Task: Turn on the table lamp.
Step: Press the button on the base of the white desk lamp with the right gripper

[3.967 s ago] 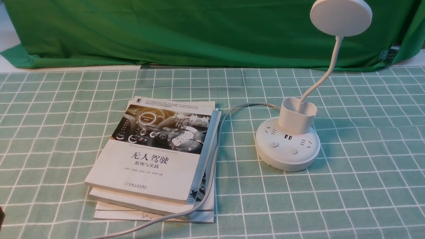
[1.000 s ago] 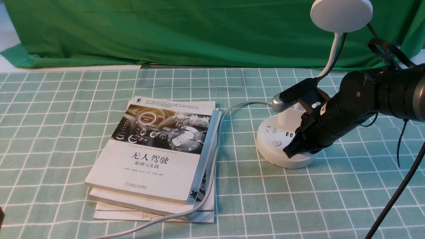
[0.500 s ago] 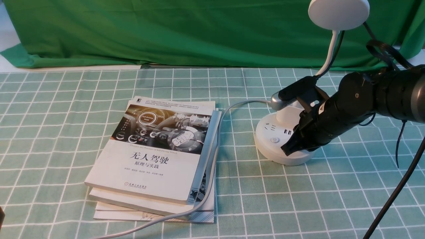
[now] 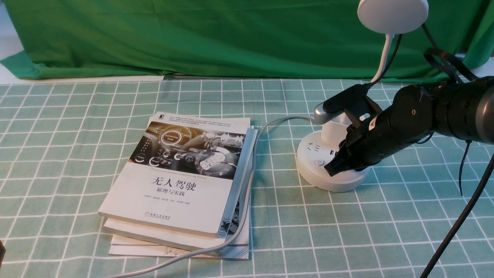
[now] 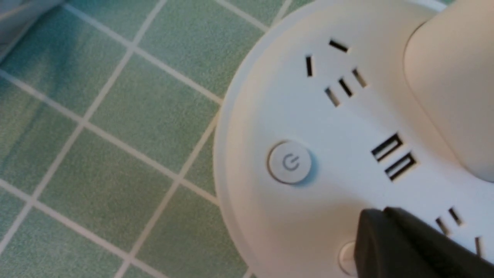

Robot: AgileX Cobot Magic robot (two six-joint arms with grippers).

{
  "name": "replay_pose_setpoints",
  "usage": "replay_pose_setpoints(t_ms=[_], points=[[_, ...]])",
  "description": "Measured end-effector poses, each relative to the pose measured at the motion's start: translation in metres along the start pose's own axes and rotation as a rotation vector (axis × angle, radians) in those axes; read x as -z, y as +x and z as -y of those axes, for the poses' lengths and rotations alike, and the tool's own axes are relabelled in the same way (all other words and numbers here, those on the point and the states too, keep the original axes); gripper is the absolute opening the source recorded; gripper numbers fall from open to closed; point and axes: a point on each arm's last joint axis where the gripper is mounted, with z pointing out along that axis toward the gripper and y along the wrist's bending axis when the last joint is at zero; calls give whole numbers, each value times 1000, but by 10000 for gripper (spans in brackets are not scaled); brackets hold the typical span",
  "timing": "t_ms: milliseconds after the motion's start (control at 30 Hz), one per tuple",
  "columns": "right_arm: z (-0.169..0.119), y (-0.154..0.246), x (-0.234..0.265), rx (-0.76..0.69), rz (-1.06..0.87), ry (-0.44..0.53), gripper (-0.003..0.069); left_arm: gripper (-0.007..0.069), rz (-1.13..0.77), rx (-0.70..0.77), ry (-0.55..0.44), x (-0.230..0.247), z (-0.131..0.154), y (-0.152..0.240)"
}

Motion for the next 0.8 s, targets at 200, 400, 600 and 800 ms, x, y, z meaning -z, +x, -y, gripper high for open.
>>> replay_pose_setpoints(t_ms=[200,400,600,800], points=[[0,0,0,-2,-3,-1,27,21,0,0,0,0,0,0],[0,1,0,0,-8,-2,27,21,0,0,0,0,0,0],[0,1,-5,-1,-16,-3,27,21,0,0,0,0,0,0],[0,4,-8,-4,-14,0,27,21,0,0,0,0,0,0]])
